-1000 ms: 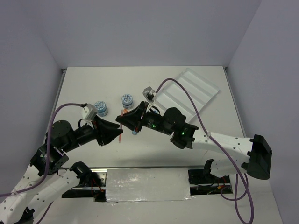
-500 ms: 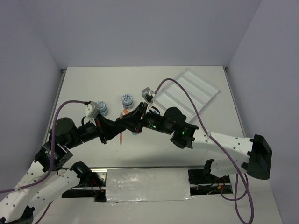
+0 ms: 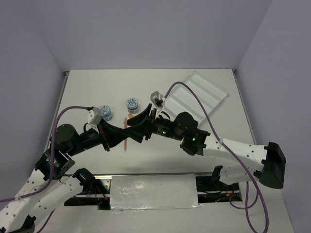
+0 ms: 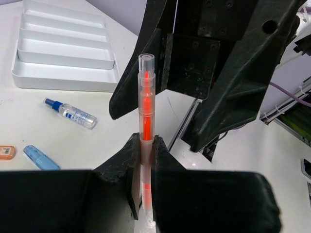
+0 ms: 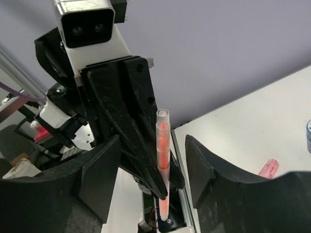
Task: Sort the stationery into containers
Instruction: Close the pen cap on the pen.
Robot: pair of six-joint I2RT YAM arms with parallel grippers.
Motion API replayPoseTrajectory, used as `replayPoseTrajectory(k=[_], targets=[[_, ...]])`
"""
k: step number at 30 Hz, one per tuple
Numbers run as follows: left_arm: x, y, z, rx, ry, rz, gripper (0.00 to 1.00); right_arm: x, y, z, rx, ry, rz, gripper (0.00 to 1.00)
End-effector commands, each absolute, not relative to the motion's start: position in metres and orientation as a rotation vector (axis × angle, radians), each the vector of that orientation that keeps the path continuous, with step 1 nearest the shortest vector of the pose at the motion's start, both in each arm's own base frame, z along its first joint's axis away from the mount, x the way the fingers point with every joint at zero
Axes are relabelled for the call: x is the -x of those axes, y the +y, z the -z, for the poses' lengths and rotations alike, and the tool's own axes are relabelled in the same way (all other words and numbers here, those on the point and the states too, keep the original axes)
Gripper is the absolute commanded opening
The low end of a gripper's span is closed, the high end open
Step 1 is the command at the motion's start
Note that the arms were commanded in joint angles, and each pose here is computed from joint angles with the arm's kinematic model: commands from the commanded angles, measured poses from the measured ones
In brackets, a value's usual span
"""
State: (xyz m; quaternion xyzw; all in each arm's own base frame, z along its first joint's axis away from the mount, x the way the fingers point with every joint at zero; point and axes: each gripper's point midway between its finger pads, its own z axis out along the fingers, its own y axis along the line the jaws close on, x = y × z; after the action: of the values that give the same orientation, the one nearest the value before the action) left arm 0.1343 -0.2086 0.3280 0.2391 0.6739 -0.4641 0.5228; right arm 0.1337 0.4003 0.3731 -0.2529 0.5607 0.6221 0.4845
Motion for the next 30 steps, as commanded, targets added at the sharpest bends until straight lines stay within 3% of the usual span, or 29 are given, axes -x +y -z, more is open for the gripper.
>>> replayPoseTrajectory(k=[1,11,20,26,30], targets=[[-0.132,-0.210,-0.341,-0.584,1.554,1.128,0.00,-0.128,0.389,-0.400,0.595,1.282,-1.519,0.63],[-0.128,-0.211,-0.340,-0.595,1.549,1.147,0.00,-0.161,0.383,-0.411,0.494,1.359,-1.352,0.67],[-0.131,-0.212,-0.337,-0.591,1.567,1.138,0.00,-0.162,0.388,-0.417,0.506,1.332,-1.360,0.55],[-0.135,-0.211,-0.334,-0.577,1.584,1.124,0.00,-0.155,0.391,-0.417,0.534,1.324,-1.393,0.40],[-0.137,-0.212,-0.332,-0.576,1.597,1.119,0.00,-0.155,0.394,-0.412,0.544,1.331,-1.398,0.11]])
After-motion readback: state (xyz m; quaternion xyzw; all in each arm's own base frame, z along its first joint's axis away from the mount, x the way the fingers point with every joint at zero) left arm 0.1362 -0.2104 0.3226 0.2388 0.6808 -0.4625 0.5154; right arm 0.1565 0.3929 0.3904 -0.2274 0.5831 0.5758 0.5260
